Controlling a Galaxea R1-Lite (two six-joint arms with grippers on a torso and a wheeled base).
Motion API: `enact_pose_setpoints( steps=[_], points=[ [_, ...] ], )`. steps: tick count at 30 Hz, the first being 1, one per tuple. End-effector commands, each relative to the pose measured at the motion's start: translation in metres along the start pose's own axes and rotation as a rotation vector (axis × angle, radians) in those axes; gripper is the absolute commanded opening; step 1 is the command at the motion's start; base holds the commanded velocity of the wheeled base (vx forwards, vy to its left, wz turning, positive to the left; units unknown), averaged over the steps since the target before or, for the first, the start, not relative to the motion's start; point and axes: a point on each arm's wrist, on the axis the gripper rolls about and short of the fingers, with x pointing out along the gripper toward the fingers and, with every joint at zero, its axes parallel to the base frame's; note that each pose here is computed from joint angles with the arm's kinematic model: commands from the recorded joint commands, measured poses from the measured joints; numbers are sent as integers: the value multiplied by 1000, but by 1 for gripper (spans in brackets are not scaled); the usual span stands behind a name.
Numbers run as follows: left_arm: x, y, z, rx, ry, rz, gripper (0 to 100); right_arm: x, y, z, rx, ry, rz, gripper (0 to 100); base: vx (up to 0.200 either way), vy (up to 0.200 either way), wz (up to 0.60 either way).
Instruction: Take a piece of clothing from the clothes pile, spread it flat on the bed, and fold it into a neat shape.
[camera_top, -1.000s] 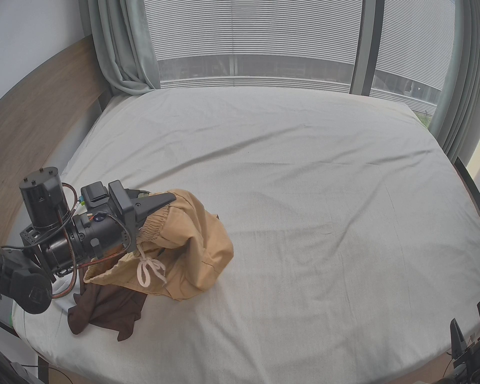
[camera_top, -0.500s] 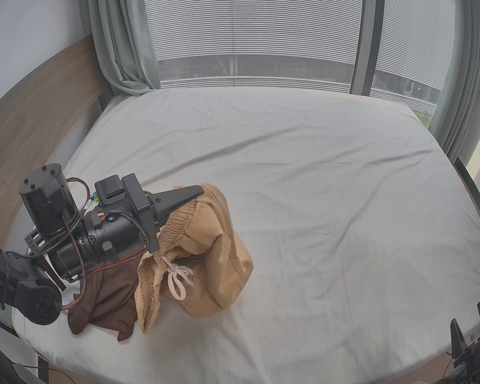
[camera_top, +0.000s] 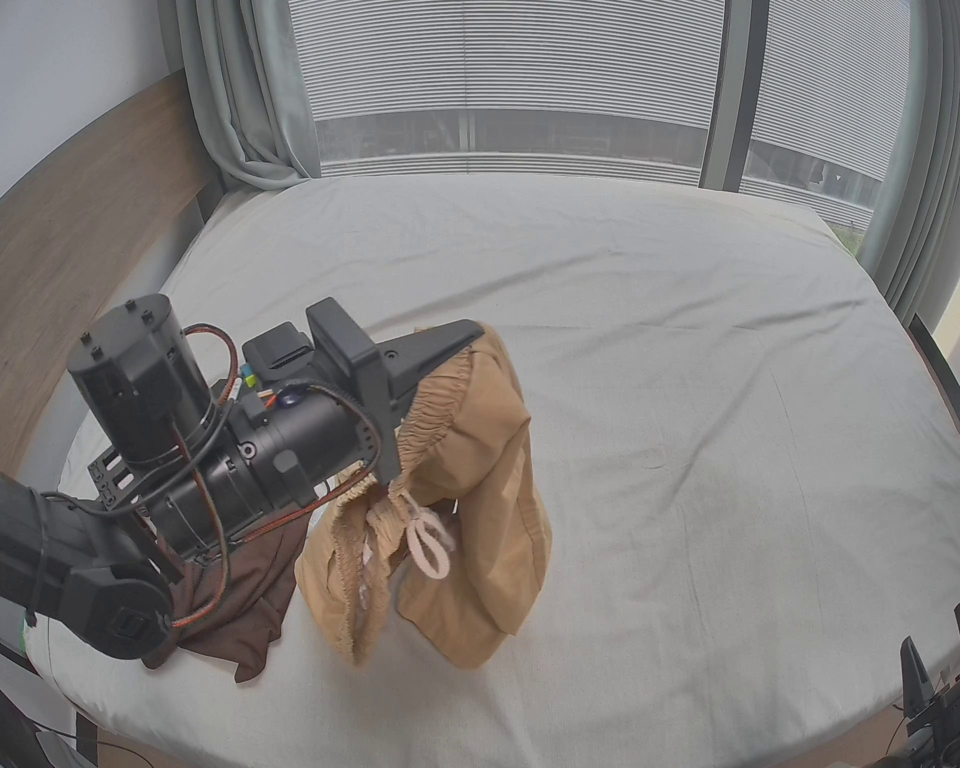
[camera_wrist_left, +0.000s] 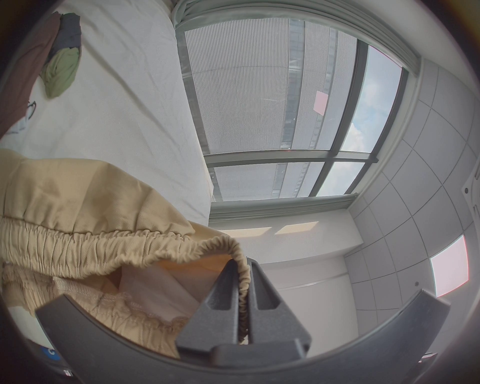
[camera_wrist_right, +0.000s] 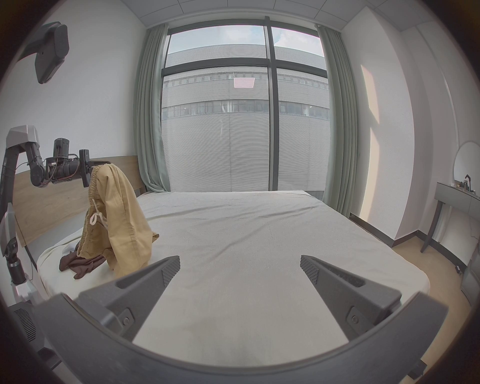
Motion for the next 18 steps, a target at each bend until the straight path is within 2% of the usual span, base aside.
enact_pose_setpoints(
  steps=[1,7,18],
  points=[
    [20,9,-17,-13,23,-8,0,0,0,-5,0,1,1,100,0,0,0],
    [34,8,-37,-45,68,-27,0,0,0,-5,0,1,1,100,0,0,0],
    [64,9,-57,-93,88,-55,0,0,0,-5,0,1,1,100,0,0,0]
  ],
)
